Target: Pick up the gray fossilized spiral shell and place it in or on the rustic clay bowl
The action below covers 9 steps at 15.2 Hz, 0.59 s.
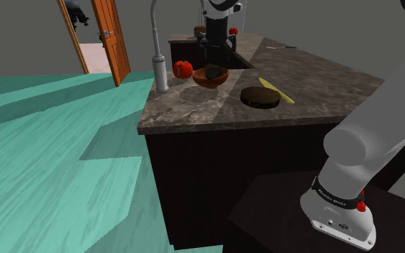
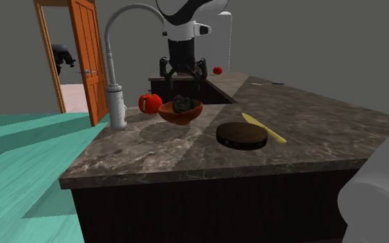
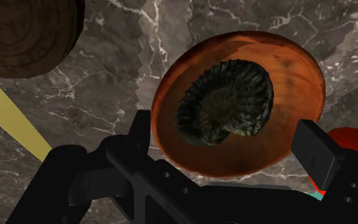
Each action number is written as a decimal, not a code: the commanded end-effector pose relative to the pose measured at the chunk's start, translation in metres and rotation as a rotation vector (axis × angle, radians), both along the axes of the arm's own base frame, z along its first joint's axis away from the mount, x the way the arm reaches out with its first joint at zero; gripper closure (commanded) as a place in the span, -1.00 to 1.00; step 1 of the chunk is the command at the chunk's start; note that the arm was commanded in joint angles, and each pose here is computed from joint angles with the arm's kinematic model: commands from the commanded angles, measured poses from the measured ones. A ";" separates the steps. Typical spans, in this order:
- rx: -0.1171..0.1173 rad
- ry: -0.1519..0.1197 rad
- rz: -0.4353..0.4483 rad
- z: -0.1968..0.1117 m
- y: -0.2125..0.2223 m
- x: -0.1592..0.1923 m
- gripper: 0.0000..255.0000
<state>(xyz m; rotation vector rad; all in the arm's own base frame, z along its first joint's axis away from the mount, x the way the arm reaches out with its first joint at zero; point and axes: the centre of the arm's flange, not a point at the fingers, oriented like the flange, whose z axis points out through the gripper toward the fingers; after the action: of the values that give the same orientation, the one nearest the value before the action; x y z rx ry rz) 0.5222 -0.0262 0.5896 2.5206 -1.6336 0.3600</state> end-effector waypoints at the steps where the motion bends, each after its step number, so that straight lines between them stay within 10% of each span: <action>1: 0.000 -0.001 -0.001 -0.004 -0.001 0.000 -1.00; 7: 0.000 -0.001 -0.001 -0.004 -0.001 0.000 -1.00; 8: 0.000 -0.001 -0.001 -0.004 -0.001 0.000 1.00; 9: 0.000 -0.001 -0.001 -0.004 -0.001 0.000 1.00</action>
<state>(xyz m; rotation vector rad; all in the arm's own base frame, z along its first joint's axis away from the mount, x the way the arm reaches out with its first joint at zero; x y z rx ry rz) 0.5218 -0.0274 0.5860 2.5198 -1.6348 0.3609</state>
